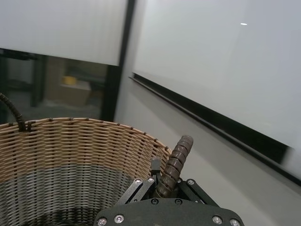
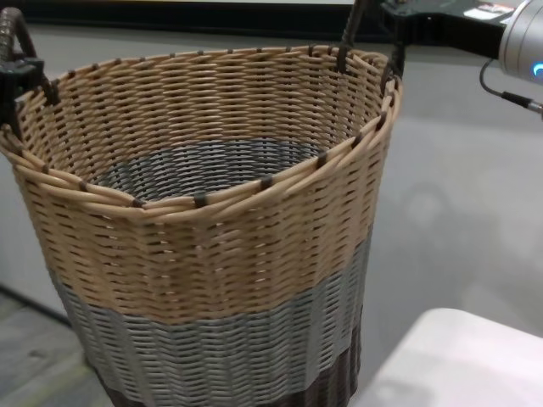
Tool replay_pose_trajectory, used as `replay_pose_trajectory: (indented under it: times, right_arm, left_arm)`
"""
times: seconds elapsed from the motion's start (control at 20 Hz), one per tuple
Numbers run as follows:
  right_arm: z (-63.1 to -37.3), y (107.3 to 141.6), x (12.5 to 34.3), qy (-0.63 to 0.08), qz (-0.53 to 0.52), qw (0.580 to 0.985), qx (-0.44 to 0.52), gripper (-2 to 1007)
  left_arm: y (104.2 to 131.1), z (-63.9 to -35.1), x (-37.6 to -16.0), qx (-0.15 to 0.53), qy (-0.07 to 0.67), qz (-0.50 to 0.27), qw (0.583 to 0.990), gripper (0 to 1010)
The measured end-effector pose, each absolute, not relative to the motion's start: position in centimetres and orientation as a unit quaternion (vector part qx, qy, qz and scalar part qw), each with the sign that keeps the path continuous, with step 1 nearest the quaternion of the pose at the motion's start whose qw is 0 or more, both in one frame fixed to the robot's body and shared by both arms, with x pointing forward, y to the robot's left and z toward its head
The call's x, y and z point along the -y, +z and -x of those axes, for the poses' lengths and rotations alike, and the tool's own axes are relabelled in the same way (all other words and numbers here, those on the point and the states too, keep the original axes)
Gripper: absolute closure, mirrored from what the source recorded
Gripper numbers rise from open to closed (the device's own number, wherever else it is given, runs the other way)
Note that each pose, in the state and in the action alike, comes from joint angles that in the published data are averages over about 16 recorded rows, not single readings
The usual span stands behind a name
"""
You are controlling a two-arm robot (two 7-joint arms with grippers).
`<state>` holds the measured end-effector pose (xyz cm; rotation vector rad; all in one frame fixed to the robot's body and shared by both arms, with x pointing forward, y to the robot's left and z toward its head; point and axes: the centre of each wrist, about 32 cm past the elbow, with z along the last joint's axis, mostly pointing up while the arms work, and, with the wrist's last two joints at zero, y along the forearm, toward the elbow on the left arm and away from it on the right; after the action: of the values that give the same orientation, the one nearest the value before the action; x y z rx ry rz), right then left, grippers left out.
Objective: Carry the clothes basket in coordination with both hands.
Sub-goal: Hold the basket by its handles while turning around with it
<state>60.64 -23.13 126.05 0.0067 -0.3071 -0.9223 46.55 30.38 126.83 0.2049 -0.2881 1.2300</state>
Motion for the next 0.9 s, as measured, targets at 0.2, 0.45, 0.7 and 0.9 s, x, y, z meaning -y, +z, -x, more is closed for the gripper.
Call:
replay_pose_trajectory:
  times: [0.2,0.45,0.7,0.9]
  right_arm:
    - [-60.64,126.05,23.13,-0.443,-0.003,0.884,0.148,928]
    - [-60.64,126.05,23.12,-0.443,-0.003,0.884,0.148,928]
    - [-60.64,126.05,23.13,-0.443,-0.003,0.884,0.148,929]
    - [-60.64,126.05,23.12,-0.443,-0.003,0.884,0.148,929]
  left_arm:
    - [126.83,-46.55,-30.38,0.134,0.574,-0.096,0.802,845]
    - [126.83,-46.55,-30.38,0.134,0.574,-0.096,0.802,845]
    - [126.83,-46.55,-30.38,0.134,0.574,-0.096,0.802,845]
    - [126.83,-46.55,-30.38,0.134,0.574,-0.096,0.802,845]
